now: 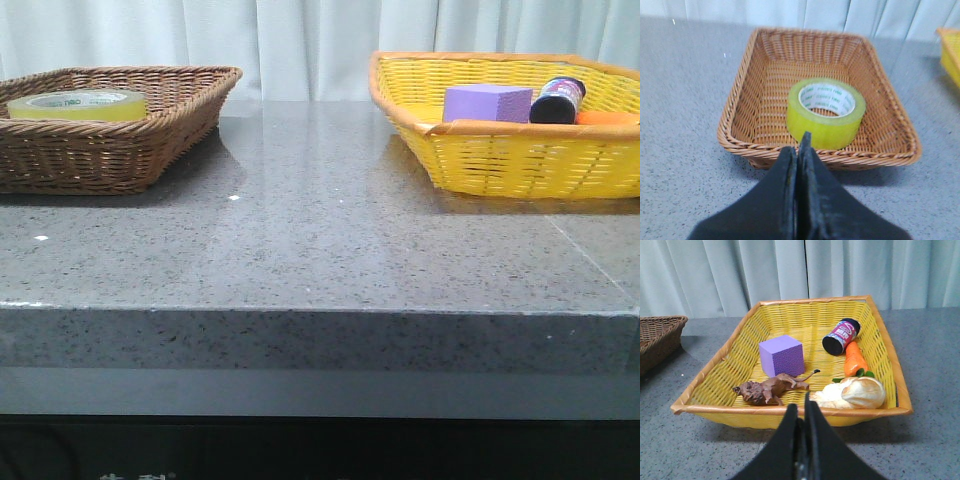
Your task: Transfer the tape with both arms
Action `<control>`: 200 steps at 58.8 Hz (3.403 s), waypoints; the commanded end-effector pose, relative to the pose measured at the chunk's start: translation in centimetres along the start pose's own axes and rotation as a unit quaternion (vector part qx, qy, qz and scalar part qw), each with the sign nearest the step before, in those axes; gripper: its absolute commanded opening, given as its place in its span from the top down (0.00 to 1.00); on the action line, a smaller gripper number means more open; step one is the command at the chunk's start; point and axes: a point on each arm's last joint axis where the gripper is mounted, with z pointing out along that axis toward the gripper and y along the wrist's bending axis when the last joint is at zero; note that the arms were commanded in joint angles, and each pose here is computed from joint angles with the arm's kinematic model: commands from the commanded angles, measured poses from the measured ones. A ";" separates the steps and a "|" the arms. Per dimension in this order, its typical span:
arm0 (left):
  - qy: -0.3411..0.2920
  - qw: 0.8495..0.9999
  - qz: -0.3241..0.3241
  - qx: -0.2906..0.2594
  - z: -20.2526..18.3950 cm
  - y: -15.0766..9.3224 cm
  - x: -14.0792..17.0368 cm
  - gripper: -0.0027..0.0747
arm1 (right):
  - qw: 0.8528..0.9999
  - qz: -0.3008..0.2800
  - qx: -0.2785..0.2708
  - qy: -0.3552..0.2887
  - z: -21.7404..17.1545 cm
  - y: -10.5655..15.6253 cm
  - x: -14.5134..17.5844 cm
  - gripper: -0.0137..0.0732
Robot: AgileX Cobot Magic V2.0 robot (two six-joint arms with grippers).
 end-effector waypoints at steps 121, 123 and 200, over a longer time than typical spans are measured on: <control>-0.112 0.993 -0.013 -0.034 -2.3 1.9 14.8 0.99 | 0.999 -0.001 0.003 -0.052 -0.1 0.0 -1.6 0.98; -0.116 0.993 -0.013 -0.034 -2.3 1.9 14.8 0.99 | 0.999 -0.001 0.003 -0.052 -0.1 0.0 -1.6 0.98; -0.118 0.992 -0.013 -0.034 -2.3 1.9 14.7 0.99 | 0.997 -0.038 0.005 -0.065 0.4 -0.3 0.4 0.98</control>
